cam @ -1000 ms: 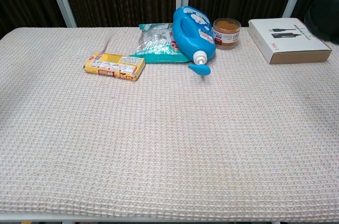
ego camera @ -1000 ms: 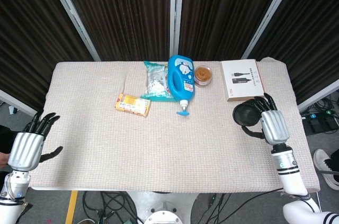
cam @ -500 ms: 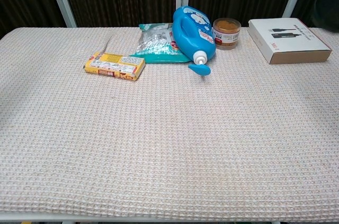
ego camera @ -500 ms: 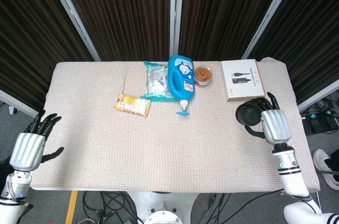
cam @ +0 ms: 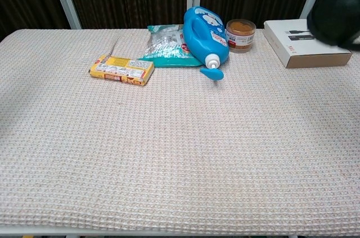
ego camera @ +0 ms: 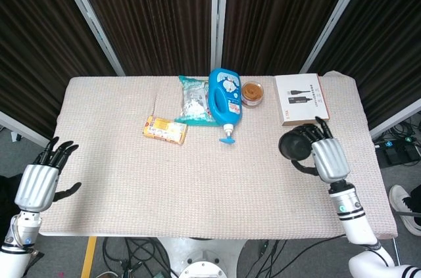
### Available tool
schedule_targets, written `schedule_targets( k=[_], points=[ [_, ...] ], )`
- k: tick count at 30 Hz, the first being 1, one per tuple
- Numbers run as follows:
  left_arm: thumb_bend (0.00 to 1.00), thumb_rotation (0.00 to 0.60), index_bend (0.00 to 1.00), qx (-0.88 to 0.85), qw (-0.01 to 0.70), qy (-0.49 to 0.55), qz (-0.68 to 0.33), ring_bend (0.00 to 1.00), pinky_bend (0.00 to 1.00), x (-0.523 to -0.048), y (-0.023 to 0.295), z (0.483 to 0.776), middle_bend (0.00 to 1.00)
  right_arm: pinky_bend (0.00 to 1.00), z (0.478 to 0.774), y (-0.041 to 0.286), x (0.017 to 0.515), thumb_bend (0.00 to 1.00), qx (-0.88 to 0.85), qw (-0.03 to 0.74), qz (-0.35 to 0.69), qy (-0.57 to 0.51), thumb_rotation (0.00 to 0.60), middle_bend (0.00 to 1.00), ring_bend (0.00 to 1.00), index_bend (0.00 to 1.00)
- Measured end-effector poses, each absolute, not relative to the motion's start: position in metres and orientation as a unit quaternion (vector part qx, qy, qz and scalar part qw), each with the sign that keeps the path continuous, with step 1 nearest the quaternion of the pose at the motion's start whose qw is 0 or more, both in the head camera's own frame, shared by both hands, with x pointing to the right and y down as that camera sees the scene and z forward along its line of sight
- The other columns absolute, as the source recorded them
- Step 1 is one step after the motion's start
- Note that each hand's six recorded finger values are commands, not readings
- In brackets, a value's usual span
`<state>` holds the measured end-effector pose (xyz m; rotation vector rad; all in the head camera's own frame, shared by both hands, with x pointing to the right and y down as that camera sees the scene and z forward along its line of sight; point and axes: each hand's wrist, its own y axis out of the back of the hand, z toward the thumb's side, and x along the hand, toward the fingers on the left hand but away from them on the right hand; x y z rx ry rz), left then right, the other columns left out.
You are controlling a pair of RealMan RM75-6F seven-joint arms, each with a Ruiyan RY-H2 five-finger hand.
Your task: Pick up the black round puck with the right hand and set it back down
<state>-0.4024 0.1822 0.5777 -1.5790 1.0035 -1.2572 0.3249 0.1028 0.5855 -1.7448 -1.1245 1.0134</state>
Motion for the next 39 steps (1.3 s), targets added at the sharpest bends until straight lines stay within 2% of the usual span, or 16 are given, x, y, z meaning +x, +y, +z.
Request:
schedule_targets(
  k=[4,7,9,12,17,19,22,25,33,36,39],
  points=[
    [0.13,0.600,0.17,-0.633,0.429,0.401,-0.504,0.03,0.29,-0.402,0.183,0.578,0.14,0.03,0.530,0.101,0.338,0.21,-0.624,0.466,0.328,-0.535,0.600,0.52,0.19,0.48],
    [0.13,0.600,0.17,-0.634,0.426,0.399,-0.507,0.03,0.29,-0.403,0.184,0.579,0.14,0.01,0.512,0.105,0.350,0.21,-0.587,0.482,0.318,-0.567,0.600,0.52,0.19,0.46],
    [0.13,0.600,0.17,-0.635,0.423,0.398,-0.509,0.03,0.29,-0.404,0.184,0.580,0.14,0.01,0.511,0.105,0.355,0.22,-0.573,0.483,0.331,-0.574,0.600,0.52,0.19,0.45],
    [0.13,0.600,0.17,-0.636,0.421,0.398,-0.510,0.03,0.29,-0.405,0.185,0.581,0.14,0.01,0.524,0.102,0.362,0.22,-0.567,0.471,0.377,-0.560,0.600,0.52,0.19,0.45],
    [0.13,0.600,0.17,-0.639,0.419,0.395,-0.510,0.03,0.29,-0.404,0.186,0.584,0.14,0.01,0.590,0.104,0.365,0.22,-0.607,0.406,0.502,-0.463,0.600,0.52,0.19,0.45],
    [0.13,0.600,0.17,-0.639,0.420,0.395,-0.509,0.03,0.29,-0.404,0.186,0.583,0.14,0.01,0.621,0.112,0.366,0.22,-0.627,0.368,0.550,-0.410,0.600,0.52,0.19,0.45],
    [0.13,0.600,0.17,-0.638,0.421,0.396,-0.509,0.03,0.29,-0.404,0.185,0.582,0.14,0.01,0.651,0.124,0.366,0.22,-0.650,0.324,0.586,-0.359,0.600,0.52,0.19,0.45],
    [0.13,0.600,0.17,-0.639,0.421,0.396,-0.508,0.03,0.29,-0.404,0.185,0.582,0.14,0.01,0.661,0.127,0.367,0.22,-0.656,0.311,0.597,-0.341,0.600,0.52,0.19,0.45],
    [0.13,0.600,0.17,-0.643,0.412,0.400,-0.507,0.03,0.29,-0.405,0.184,0.581,0.14,0.01,0.661,0.109,0.371,0.22,-0.642,0.314,0.606,-0.349,0.600,0.52,0.19,0.45],
    [0.13,0.600,0.17,-0.641,0.415,0.400,-0.507,0.03,0.29,-0.406,0.182,0.581,0.14,0.01,0.667,0.102,0.350,0.22,-0.660,0.313,0.597,-0.333,0.600,0.52,0.19,0.45],
    [0.13,0.600,0.17,-0.639,0.412,0.400,-0.512,0.03,0.29,-0.409,0.181,0.582,0.14,0.01,0.674,0.096,0.308,0.22,-0.692,0.310,0.569,-0.317,0.600,0.52,0.19,0.45]
  ],
)
